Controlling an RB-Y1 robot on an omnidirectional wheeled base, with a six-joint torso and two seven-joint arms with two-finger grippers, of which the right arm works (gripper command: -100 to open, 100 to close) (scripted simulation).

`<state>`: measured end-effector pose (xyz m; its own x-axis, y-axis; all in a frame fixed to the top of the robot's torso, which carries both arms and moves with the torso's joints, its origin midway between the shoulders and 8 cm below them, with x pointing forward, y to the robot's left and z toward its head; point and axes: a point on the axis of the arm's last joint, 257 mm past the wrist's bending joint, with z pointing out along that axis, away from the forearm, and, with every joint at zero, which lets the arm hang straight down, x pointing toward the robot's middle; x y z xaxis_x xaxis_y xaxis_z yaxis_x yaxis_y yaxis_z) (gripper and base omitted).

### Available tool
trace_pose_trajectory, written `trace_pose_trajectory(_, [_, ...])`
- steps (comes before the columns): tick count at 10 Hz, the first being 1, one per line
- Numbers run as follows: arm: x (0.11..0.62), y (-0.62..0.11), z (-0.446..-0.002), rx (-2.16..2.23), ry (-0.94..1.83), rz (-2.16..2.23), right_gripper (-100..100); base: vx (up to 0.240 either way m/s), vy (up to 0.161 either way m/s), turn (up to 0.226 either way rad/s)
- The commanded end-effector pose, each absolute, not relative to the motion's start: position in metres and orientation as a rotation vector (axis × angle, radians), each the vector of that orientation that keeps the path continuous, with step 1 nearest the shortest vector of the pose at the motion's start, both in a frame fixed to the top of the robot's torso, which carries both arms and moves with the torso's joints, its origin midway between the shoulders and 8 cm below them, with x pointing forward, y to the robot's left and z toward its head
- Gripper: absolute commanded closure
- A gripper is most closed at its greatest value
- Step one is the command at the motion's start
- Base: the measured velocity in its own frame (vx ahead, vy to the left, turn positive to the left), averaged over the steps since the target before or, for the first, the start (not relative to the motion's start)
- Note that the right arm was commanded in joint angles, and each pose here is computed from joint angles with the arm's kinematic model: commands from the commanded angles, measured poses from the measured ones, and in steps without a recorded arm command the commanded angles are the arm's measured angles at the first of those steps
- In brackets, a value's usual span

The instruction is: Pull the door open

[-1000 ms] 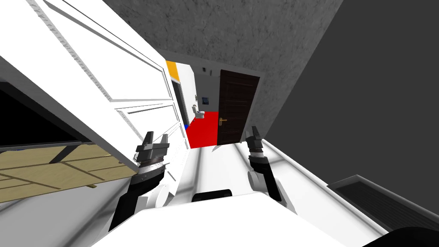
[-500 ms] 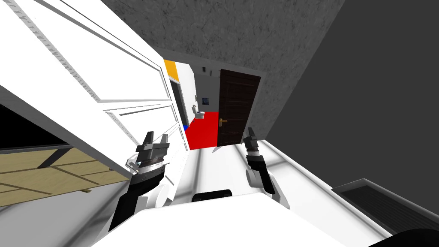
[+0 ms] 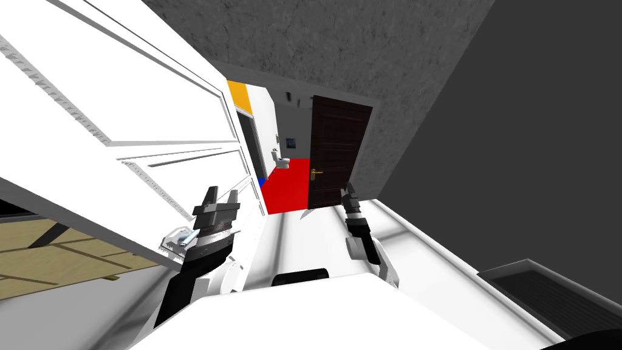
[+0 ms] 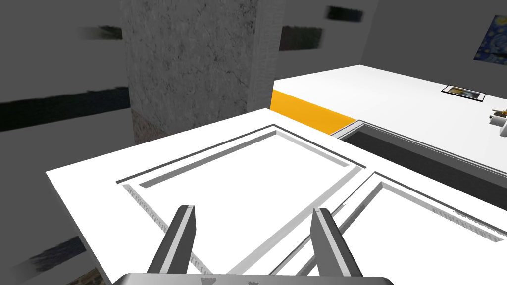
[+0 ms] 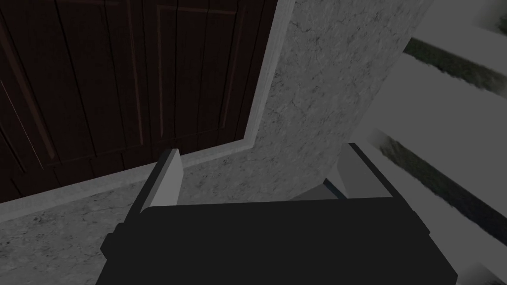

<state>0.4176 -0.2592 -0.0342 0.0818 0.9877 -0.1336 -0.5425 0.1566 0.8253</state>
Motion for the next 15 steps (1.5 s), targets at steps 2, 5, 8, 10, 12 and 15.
trace_pose_trajectory(2, [0.433,-0.257,-0.055,0.714,0.853,1.299,-100,0.099,-0.007,0.0])
trace_pose_trajectory(5, [0.445,-0.256,-0.069,0.731,0.88,1.306,-100,0.086,-0.001,-0.001])
trace_pose_trajectory(8, [0.463,-0.255,-0.091,0.757,0.92,1.314,-100,0.075,-0.001,0.0])
trace_pose_trajectory(10, [0.475,-0.254,-0.104,0.772,0.944,1.32,-100,0.107,0.005,-0.002])
trace_pose_trajectory(12, [0.482,-0.254,-0.114,0.786,0.961,1.321,-100,0.056,-0.002,0.0])
trace_pose_trajectory(15, [0.499,-0.253,-0.133,0.812,0.998,1.327,-100,0.089,0.0,-0.001])
